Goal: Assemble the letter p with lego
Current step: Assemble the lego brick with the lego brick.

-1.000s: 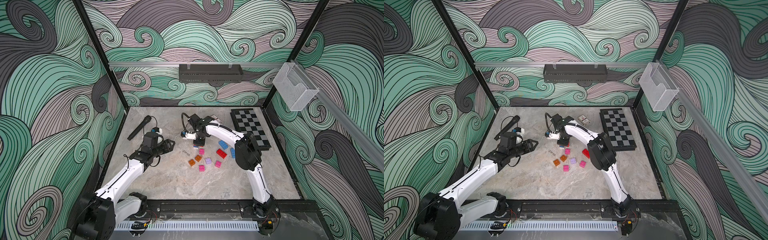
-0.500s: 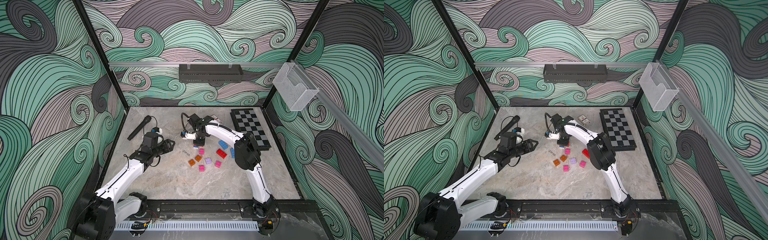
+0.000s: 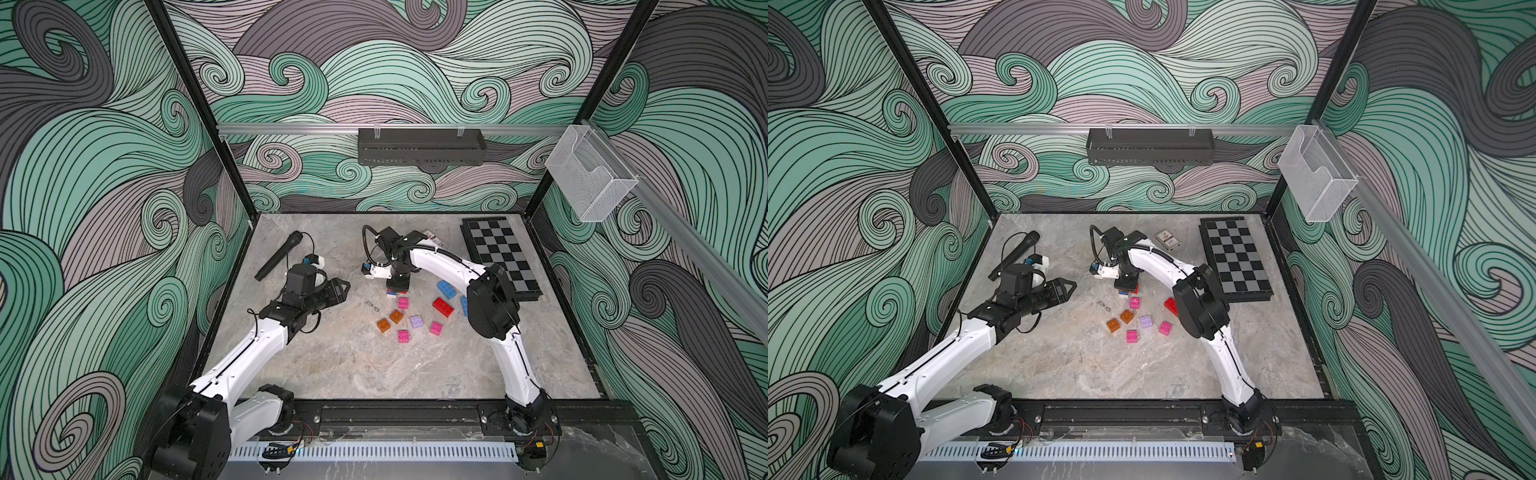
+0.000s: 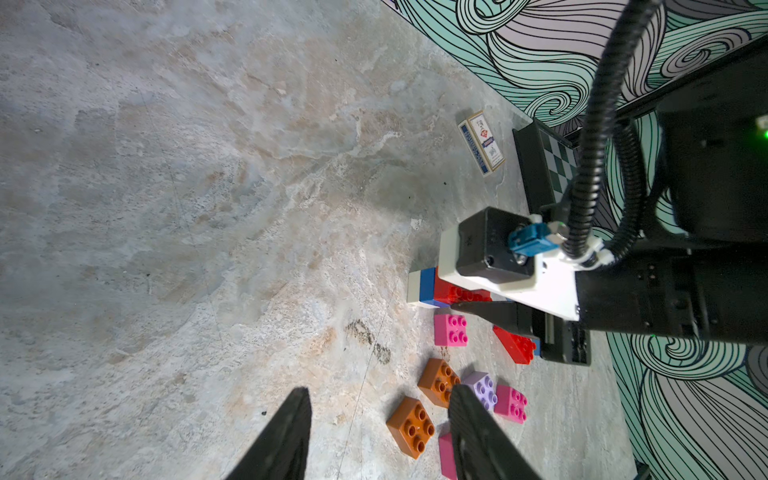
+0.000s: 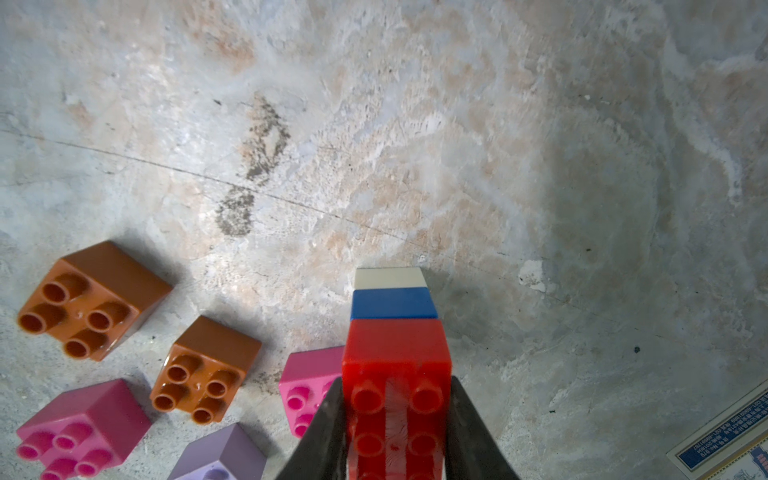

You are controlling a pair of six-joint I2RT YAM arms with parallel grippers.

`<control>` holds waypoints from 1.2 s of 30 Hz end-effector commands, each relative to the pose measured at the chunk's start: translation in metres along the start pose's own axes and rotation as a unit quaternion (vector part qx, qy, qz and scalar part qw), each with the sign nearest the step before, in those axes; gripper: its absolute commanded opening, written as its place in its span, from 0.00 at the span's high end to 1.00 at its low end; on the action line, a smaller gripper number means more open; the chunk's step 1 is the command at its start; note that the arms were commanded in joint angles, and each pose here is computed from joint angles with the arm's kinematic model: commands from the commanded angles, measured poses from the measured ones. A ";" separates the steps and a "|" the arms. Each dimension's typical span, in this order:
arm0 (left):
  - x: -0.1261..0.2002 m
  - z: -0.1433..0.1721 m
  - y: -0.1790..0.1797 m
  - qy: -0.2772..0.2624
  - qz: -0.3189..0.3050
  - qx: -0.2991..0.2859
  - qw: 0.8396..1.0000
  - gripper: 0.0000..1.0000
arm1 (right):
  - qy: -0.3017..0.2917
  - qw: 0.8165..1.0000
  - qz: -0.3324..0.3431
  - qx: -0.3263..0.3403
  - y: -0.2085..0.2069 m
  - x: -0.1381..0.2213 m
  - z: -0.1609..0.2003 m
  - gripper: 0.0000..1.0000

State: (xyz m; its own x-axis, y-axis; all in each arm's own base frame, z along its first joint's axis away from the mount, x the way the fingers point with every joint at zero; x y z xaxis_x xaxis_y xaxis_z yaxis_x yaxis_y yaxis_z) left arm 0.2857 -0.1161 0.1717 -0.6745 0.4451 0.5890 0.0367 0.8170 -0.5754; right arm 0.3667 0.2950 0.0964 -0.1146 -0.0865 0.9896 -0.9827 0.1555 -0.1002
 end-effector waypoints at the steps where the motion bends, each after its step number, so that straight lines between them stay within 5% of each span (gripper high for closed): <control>1: 0.000 -0.002 -0.001 -0.003 0.007 -0.004 1.000 0.45 | 0.034 0.999 -0.040 0.007 0.008 -0.037 0.011 0.81; 29: -0.005 0.000 -0.001 0.006 0.011 -0.001 1.000 0.46 | 0.035 0.996 -0.077 -0.011 0.006 -0.053 0.015 0.80; 33: -0.006 0.000 0.000 0.008 0.009 0.001 1.000 0.45 | 0.025 0.997 -0.076 -0.017 0.004 -0.046 0.013 0.74; 36: -0.006 -0.001 -0.001 0.007 0.009 0.001 1.000 0.45 | 0.014 0.997 -0.075 -0.024 0.001 -0.039 0.010 0.60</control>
State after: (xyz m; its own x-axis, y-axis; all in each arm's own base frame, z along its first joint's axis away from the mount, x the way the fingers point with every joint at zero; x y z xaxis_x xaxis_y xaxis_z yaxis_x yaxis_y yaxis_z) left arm 0.2872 -0.1188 0.1659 -0.6568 0.4573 0.5995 0.0362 0.8133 -0.5807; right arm 0.3712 0.2940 0.0950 -0.0414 -0.1223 0.9916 -0.9827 0.1842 -0.0183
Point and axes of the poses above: each gripper's point midway between its finger pads, its own x axis back along the fingers, its own y axis along the line the jaws close on, z = x × y, the point moved 4 cm from there along x, back along the fingers, and after that the axes turned 1 degree about x, right-handed, at the moved point
